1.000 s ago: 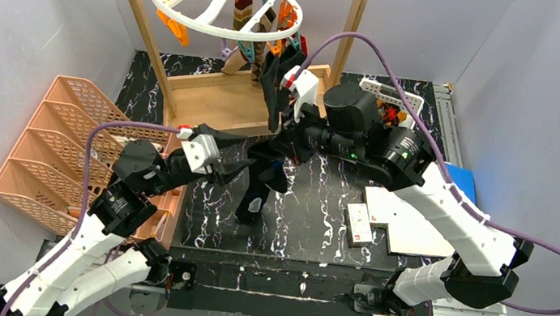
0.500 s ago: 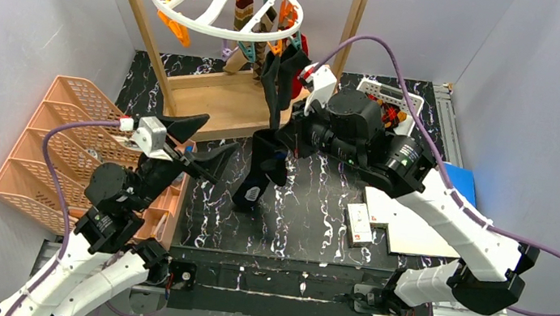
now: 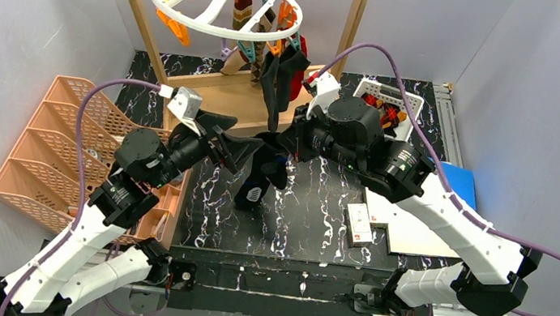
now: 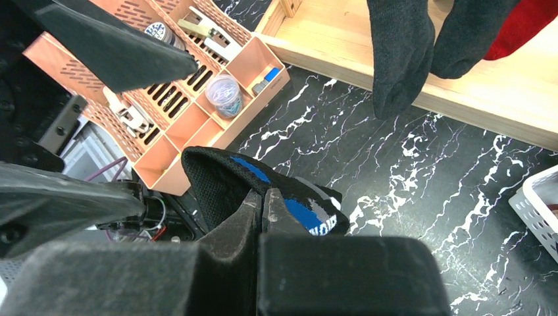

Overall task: Clip the socks to the hanger
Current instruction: Pick up the sock at the center of the board.

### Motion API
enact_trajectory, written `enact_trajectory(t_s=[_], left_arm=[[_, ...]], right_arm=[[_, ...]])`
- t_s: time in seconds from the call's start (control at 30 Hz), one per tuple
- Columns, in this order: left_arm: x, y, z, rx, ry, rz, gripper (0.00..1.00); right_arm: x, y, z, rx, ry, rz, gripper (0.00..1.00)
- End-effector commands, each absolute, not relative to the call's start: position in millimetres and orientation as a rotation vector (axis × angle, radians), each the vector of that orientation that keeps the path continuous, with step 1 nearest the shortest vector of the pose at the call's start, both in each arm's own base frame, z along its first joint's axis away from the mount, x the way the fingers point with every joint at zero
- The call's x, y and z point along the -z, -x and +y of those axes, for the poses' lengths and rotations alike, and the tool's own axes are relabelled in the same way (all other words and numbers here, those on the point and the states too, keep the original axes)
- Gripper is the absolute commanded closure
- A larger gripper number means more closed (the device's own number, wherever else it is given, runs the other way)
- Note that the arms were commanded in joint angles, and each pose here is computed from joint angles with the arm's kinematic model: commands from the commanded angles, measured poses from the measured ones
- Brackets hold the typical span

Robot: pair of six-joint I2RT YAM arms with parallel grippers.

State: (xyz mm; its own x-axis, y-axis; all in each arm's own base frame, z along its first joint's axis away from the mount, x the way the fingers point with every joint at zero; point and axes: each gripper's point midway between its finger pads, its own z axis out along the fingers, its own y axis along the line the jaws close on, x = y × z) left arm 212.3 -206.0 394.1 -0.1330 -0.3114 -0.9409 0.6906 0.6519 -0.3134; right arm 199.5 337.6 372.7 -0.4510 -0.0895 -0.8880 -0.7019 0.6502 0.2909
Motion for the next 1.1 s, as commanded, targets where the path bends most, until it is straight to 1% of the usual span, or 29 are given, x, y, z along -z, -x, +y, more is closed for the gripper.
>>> enact_trajectory(t_s=[0.0, 0.23, 0.37, 0.53, 0.73, 0.97, 1.07], left_arm=[[-393.5, -201.2, -217.0, 0.979, -0.365, 1.525, 0.02], [-387.8, -201.1, -227.8, 1.028, -0.383, 1.571, 0.02], [-386.6, -204.1, -229.8, 1.030, -0.373, 1.583, 0.07], [-386.4, -209.3, -230.4, 1.024, -0.347, 1.599, 0.21], [-387.0, -211.3, -230.4, 1.022, -0.333, 1.614, 0.35], [-379.3, -213.8, -226.7, 0.984, -0.323, 1.663, 0.60], [-379.0, -211.3, -224.0, 0.978, -0.325, 1.665, 0.67]], right_arm=[[-399.9, -197.3, 338.3, -0.886, 0.572, 1.847, 0.99], [-397.7, -196.8, 341.1, -0.893, 0.580, 1.854, 0.99], [-393.8, -196.1, 344.2, -0.902, 0.589, 1.858, 0.99], [-388.3, -195.5, 349.0, -0.910, 0.605, 1.868, 0.99], [-388.5, -195.5, 351.2, -0.916, 0.611, 1.867, 0.99], [-387.9, -195.7, 352.6, -0.919, 0.612, 1.867, 0.99], [-388.2, -197.9, 350.9, -0.906, 0.599, 1.866, 0.99]])
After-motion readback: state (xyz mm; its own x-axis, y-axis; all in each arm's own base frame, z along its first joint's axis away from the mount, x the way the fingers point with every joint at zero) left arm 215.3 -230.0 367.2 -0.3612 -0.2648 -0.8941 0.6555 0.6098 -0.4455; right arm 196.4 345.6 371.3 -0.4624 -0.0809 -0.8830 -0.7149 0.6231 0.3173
